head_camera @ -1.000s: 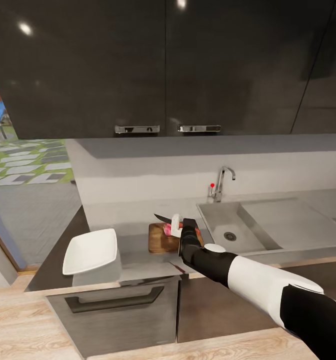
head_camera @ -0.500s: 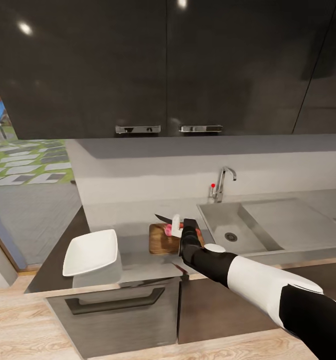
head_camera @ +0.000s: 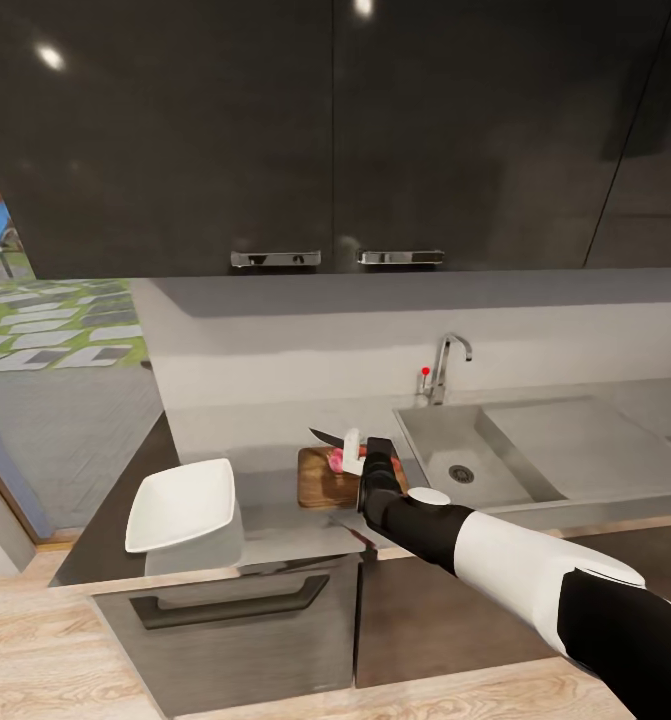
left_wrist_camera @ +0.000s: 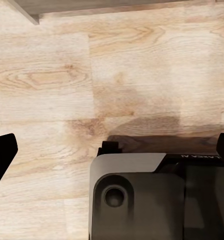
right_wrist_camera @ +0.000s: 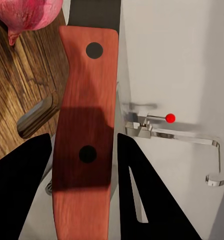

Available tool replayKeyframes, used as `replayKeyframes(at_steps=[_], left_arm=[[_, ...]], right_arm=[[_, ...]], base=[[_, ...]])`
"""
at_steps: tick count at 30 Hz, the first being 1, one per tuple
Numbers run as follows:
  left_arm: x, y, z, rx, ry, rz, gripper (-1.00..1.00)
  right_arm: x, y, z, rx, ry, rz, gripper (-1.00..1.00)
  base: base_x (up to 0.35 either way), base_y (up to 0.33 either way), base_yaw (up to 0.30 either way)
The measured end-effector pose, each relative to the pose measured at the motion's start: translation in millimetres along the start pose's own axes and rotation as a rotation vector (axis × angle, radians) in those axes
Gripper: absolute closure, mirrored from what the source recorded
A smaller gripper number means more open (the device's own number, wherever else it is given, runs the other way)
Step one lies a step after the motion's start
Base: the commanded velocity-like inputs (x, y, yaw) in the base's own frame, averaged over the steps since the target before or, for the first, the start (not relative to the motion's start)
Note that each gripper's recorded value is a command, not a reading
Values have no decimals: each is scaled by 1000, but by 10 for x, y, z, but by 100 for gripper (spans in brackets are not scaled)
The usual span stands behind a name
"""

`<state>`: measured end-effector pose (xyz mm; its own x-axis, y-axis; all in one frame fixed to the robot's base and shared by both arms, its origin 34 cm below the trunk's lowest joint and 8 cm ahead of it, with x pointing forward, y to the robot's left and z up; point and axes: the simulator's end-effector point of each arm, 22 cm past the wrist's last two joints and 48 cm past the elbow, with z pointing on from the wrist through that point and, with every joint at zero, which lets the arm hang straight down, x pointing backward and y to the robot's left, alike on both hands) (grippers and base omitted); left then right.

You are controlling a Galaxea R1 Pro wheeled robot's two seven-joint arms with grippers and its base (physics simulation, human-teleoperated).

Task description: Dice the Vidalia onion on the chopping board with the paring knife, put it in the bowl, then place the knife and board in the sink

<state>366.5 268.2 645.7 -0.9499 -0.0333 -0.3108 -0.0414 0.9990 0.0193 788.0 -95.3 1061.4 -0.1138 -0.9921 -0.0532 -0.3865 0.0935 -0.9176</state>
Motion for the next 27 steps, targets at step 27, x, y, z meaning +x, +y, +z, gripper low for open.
replayKeyframes(at_steps=[27], left_arm=[[0,3,0,0,0,0,-100]], right_arm=[[7,0,0,0,3,0,100]], base=[[0,0,0]])
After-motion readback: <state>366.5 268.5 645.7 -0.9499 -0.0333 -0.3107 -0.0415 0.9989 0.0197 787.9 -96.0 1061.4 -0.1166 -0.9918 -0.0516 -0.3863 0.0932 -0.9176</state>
